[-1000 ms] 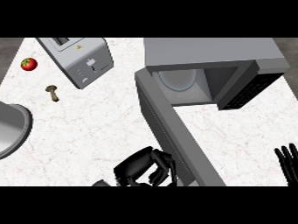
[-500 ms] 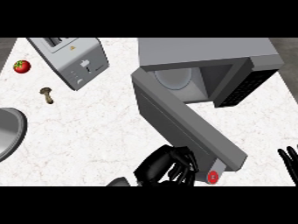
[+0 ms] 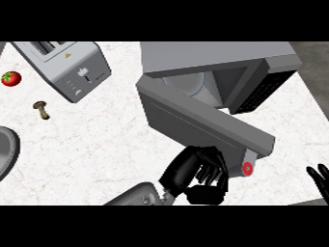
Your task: Pick up the milk, place it into the microwave and close the microwave
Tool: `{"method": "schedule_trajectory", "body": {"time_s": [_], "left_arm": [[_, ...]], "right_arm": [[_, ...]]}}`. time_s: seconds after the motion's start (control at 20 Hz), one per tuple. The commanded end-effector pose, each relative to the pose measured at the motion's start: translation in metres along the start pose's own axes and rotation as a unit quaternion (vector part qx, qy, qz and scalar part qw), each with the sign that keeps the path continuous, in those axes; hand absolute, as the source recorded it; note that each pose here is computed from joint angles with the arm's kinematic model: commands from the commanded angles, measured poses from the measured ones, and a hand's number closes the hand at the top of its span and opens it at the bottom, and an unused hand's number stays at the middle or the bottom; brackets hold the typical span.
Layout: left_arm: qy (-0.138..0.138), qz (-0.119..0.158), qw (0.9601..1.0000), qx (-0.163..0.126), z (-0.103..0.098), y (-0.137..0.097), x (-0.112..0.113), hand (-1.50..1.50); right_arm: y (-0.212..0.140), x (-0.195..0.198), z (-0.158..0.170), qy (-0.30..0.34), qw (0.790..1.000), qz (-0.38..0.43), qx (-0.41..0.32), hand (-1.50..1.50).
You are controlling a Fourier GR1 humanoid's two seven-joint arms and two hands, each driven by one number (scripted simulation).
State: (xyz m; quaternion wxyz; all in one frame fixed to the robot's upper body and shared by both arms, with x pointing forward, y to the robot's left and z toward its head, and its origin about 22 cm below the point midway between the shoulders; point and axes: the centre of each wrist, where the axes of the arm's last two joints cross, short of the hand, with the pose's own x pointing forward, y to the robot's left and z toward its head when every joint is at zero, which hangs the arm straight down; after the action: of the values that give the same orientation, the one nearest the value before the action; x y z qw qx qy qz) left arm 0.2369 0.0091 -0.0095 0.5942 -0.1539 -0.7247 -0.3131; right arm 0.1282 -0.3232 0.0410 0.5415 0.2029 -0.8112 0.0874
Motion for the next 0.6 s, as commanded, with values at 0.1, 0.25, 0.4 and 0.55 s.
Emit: {"method": "schedule_trajectory", "body": {"time_s": [0.1,0.25,0.4,0.55], "left_arm": [[-0.028,-0.007,0.9979,0.058,-0.029,0.008,0.017,1.5],[-0.024,-0.004,0.9963,0.082,-0.043,0.02,0.02,1.5],[-0.028,0.0,0.9941,0.105,-0.057,0.03,0.029,1.5],[-0.027,-0.004,0.9925,0.119,-0.066,0.041,0.025,1.5]], "right_arm": [[0.013,0.014,-0.008,0.001,1.0,-0.007,0.012,-1.5],[0.011,0.026,-0.013,-0.008,1.0,0.001,0.006,-1.5],[0.011,0.027,-0.016,0.005,1.0,-0.006,0.014,-1.5],[0.021,0.036,-0.019,-0.003,1.0,-0.013,0.011,-1.5]]}}
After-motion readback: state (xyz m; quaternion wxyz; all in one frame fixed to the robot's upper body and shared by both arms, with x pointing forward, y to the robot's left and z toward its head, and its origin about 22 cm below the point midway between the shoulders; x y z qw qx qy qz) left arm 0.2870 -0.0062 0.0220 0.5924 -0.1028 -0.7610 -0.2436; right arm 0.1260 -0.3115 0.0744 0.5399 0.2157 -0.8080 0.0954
